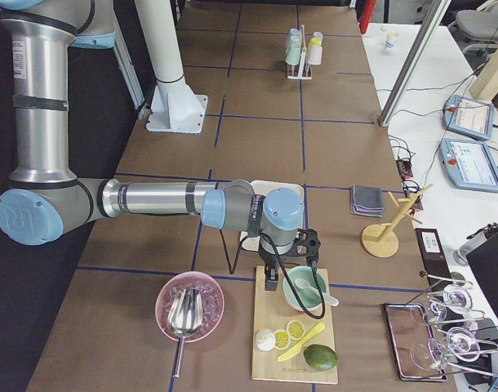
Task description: Pick up and place green cup on tray
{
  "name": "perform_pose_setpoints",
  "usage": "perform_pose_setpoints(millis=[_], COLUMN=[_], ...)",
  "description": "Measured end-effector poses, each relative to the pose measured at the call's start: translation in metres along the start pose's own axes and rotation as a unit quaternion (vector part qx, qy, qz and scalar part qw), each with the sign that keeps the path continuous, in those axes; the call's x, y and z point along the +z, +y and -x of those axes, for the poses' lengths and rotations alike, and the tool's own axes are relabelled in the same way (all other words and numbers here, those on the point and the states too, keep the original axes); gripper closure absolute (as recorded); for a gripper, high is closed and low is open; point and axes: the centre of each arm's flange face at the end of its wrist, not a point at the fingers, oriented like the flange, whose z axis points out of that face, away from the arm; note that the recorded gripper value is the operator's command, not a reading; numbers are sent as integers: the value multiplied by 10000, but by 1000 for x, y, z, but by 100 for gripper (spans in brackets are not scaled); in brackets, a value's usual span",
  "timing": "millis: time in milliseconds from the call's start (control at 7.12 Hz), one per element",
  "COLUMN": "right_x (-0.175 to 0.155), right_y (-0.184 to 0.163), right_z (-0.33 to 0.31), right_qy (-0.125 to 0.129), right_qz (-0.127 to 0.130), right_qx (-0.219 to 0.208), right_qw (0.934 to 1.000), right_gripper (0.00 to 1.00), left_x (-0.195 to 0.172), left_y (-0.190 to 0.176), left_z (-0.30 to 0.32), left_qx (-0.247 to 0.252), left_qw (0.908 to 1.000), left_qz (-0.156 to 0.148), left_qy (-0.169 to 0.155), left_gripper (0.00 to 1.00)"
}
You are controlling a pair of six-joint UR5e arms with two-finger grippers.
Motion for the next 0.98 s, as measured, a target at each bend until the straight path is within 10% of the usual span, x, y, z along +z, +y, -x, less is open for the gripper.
perform_pose_setpoints(millis=[982], right_x=[-14], right_y=[7], right_z=[31], right_qy=[7], right_qz=[-155], right_qx=[634], right_qw=[9979], right_gripper=[1], left_x=[-5], left_y=[3], left_z=[3], left_qx=[0], left_qw=[10000], left_qz=[-67], left_qy=[1], left_gripper=[0])
